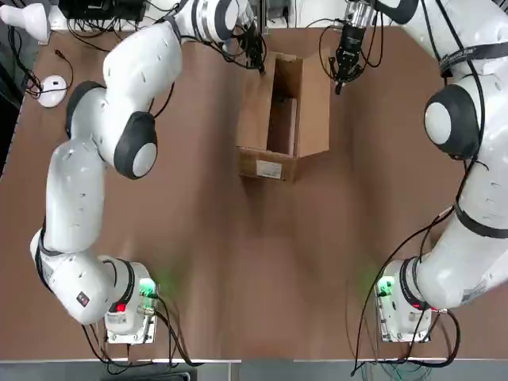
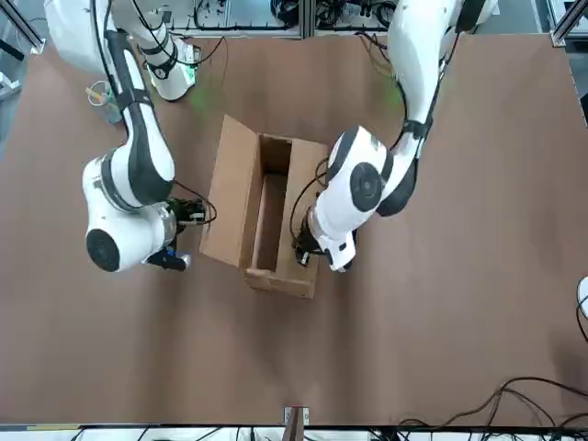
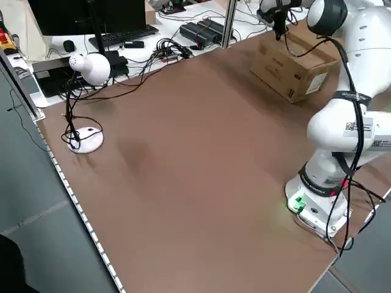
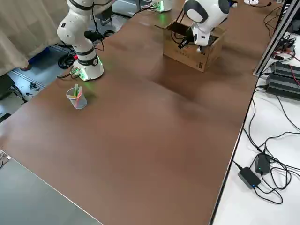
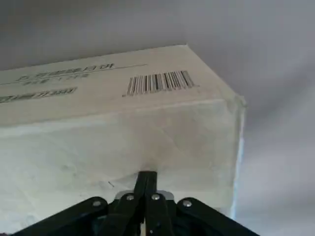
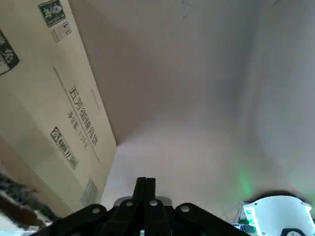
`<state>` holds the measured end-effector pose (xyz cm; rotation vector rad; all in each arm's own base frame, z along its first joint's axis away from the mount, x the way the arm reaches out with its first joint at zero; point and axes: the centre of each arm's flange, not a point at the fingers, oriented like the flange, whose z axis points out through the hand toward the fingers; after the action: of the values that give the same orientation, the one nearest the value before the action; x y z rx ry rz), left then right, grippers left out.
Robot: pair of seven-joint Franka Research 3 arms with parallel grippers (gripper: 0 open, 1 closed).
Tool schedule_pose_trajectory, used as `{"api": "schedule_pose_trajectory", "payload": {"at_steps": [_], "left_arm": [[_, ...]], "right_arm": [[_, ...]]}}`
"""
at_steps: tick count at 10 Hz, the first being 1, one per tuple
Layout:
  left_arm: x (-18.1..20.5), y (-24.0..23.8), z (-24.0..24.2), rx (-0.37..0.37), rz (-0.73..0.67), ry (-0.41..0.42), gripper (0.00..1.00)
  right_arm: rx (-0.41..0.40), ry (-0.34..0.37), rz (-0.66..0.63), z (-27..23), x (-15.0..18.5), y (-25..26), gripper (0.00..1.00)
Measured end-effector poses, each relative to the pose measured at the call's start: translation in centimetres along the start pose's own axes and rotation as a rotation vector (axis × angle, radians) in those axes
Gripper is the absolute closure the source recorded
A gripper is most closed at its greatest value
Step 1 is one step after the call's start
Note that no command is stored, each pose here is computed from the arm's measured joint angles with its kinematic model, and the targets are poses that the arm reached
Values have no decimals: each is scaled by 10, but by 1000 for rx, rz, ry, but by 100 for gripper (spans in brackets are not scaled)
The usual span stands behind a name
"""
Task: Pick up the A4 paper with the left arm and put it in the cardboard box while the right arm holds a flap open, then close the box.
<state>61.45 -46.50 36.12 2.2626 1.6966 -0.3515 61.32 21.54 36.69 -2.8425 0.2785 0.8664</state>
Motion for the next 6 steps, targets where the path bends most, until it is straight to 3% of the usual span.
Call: {"api": "schedule_pose_trajectory", "payload": {"at_steps": [6], "left_arm": [[-5, 3, -9, -37, 25, 26, 95]], "right_arm": [[130, -40, 4, -13, -16, -25, 99]]}}
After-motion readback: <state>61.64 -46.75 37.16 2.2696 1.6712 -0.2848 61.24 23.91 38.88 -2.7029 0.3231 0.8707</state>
